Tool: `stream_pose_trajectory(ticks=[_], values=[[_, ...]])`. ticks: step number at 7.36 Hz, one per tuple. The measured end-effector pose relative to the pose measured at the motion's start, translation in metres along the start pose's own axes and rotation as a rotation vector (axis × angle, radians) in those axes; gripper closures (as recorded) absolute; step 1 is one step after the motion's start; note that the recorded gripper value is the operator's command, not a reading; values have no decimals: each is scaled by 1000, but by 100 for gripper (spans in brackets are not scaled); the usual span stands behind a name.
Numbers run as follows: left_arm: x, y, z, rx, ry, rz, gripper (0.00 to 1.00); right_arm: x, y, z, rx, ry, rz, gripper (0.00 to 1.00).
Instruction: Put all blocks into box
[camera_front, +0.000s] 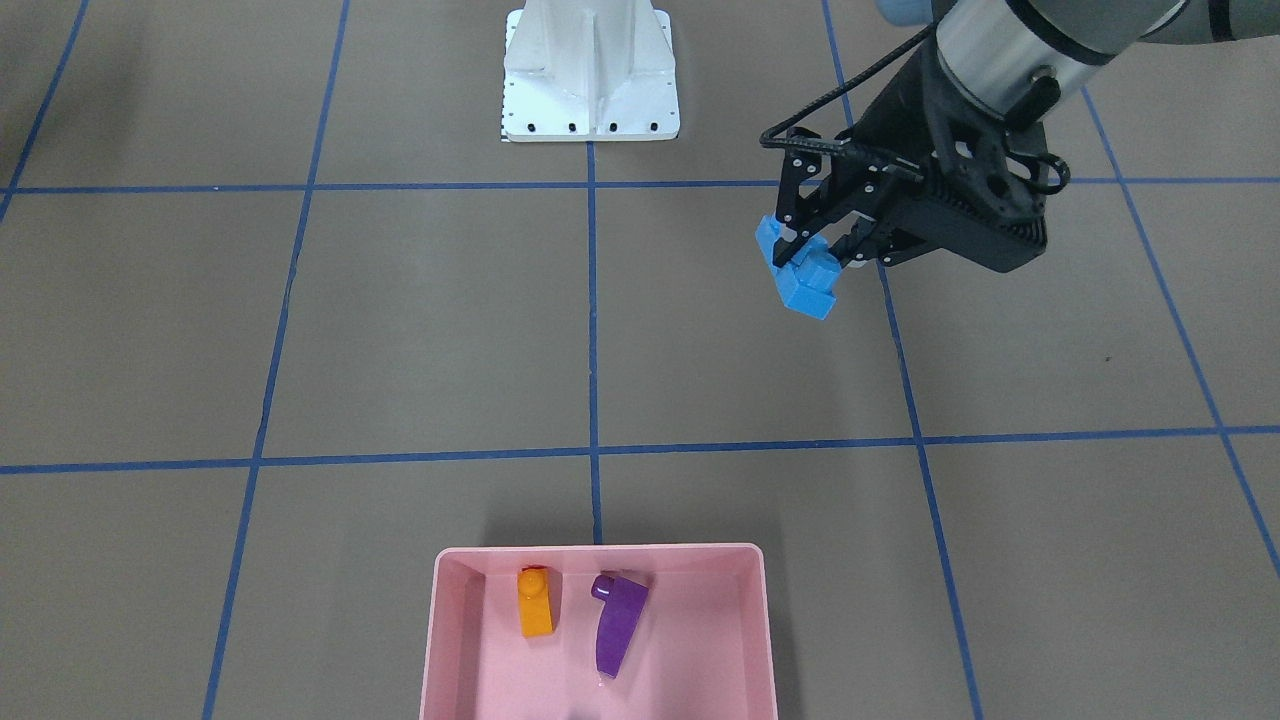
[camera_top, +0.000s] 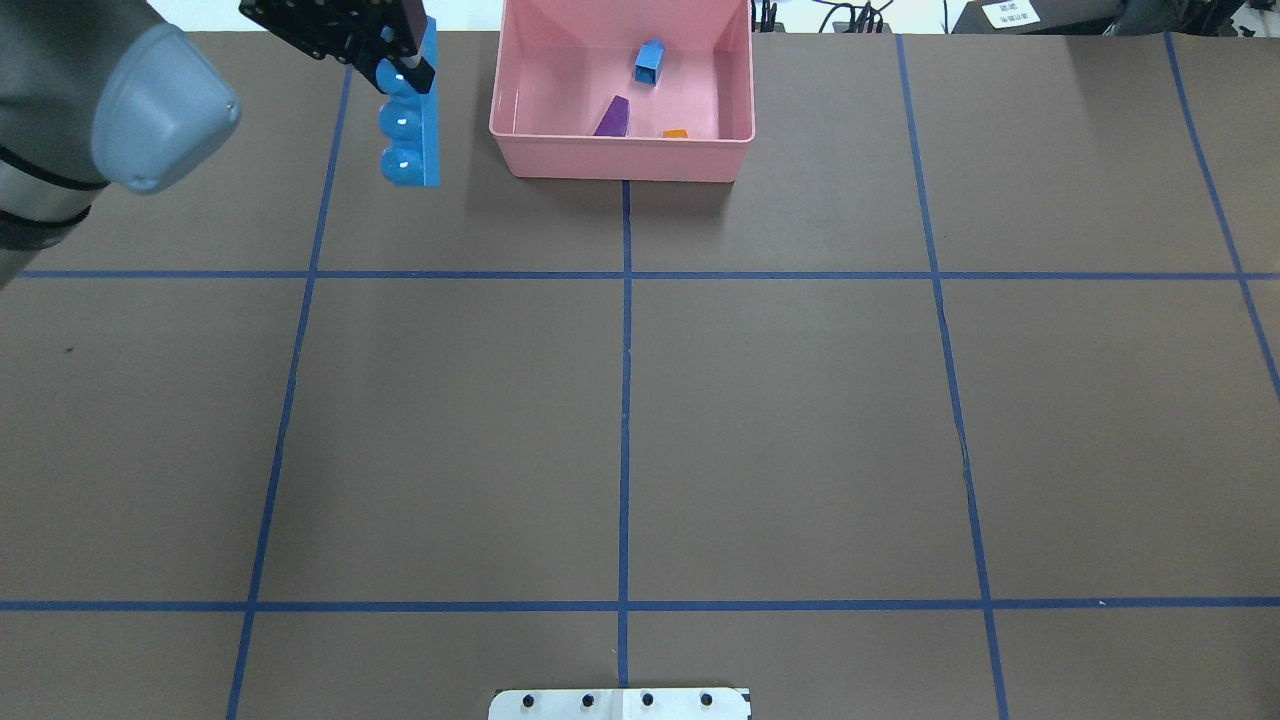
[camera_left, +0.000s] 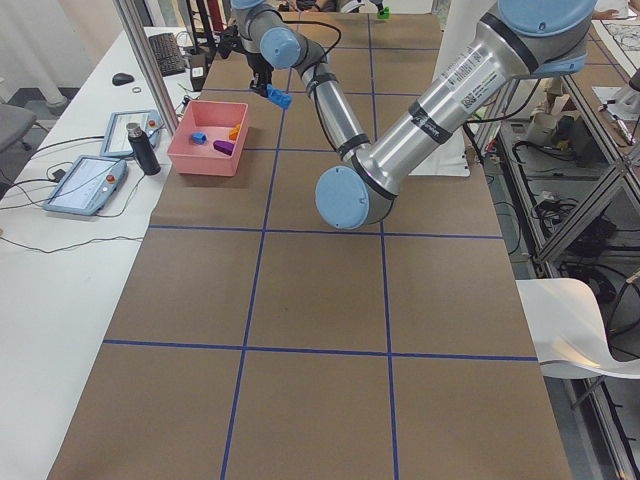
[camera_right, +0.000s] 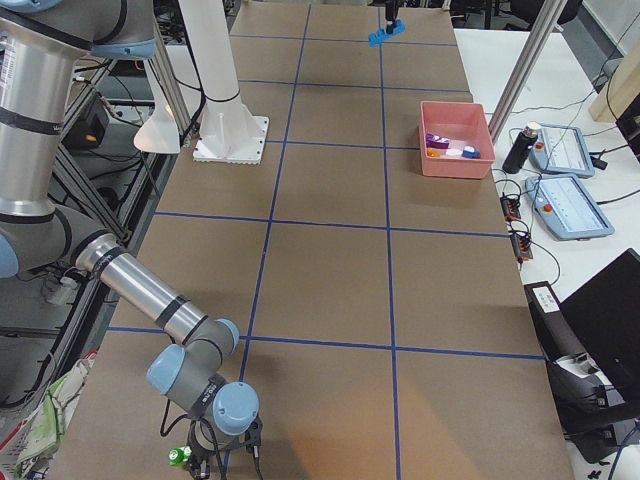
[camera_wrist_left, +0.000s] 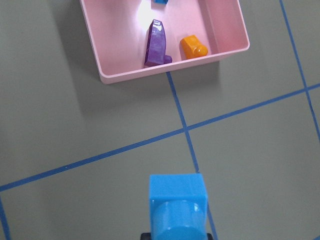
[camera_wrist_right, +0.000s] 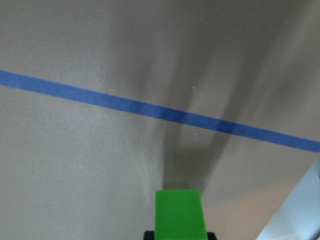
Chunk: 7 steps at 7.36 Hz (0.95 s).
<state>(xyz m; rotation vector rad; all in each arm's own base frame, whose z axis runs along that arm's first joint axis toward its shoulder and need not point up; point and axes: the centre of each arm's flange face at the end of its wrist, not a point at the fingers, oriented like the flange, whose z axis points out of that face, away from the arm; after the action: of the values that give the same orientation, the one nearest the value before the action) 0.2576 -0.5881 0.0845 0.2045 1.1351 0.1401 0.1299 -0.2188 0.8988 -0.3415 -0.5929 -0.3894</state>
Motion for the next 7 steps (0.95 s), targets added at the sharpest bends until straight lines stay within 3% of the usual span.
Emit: stream_pose_trajectory(ticks=[2, 4, 6, 7], values=[[8, -33, 42, 146, 14, -103, 100, 6, -12, -93, 29, 91, 43, 100], [22, -62, 115, 323, 39, -243, 100, -1, -30, -208, 53, 151, 78, 100], [40, -95, 184, 449, 42, -347, 100, -21, -49, -295, 109, 175, 84, 100], [39, -107, 214, 497, 43, -398, 87, -33, -64, -340, 148, 163, 90, 100]])
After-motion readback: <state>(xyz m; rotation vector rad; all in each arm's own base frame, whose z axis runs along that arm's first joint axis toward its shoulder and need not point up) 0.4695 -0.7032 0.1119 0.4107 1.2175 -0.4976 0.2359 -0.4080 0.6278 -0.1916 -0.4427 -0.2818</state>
